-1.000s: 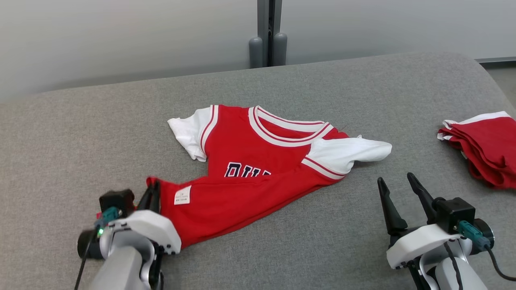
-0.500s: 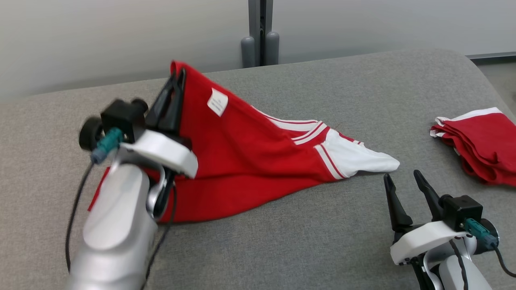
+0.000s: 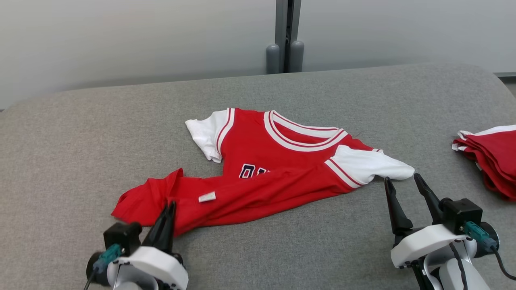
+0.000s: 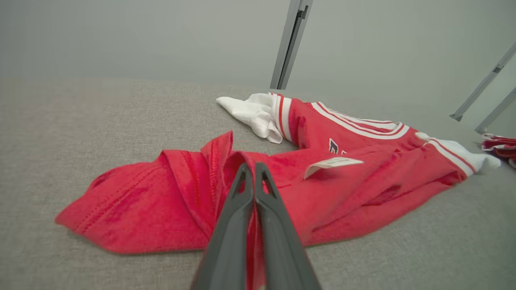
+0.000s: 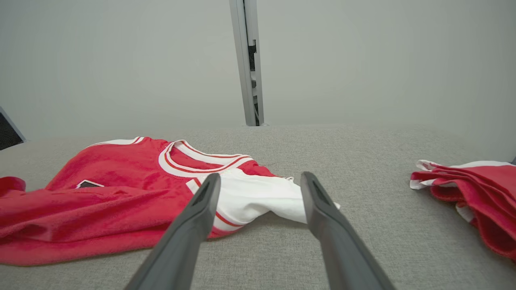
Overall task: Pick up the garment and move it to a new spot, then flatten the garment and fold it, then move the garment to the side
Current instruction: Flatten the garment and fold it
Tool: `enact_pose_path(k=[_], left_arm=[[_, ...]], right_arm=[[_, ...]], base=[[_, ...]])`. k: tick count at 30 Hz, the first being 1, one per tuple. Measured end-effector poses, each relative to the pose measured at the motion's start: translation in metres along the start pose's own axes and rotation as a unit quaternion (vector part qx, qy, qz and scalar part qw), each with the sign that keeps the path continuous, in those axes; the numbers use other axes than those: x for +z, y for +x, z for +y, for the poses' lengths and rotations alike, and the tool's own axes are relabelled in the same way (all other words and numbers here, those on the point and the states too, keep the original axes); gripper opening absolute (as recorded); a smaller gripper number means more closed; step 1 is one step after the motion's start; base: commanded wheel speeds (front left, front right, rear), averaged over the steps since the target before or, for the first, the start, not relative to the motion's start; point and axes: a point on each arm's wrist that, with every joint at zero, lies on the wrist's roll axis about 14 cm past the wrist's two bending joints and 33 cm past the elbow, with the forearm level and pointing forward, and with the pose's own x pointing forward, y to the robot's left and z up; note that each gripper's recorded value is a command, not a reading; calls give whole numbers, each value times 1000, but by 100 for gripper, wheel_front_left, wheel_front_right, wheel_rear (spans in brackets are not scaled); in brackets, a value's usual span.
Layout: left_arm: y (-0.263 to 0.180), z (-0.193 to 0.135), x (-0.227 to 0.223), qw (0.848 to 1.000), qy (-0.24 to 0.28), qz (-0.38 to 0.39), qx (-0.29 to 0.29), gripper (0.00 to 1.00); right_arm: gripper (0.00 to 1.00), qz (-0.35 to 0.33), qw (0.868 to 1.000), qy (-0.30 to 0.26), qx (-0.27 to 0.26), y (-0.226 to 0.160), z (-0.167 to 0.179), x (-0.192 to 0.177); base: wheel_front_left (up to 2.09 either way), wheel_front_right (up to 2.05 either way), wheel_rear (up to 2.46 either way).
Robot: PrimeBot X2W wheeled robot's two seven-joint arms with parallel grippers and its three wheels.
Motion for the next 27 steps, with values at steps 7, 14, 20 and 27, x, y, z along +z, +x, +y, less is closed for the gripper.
enact_pose_path(k=[7,14,20,27], left_arm=[[-11,13,-8,999,-24,5,35,0],[-18,28,-26,996,-11,34,82,2],[-18,37,-19,994,15,23,105,100],[-10,39,-7,993,26,3,112,100]], right_arm=[[100,2,1000,-1,6,-1,4,-1],[100,7,1000,-3,2,-5,1,-4],[100,10,1000,-4,-3,-6,-4,-6],[100,19,1000,-21,9,15,-6,-7]], base=[[0,0,0],[0,0,0],[0,0,0],[0,0,0]])
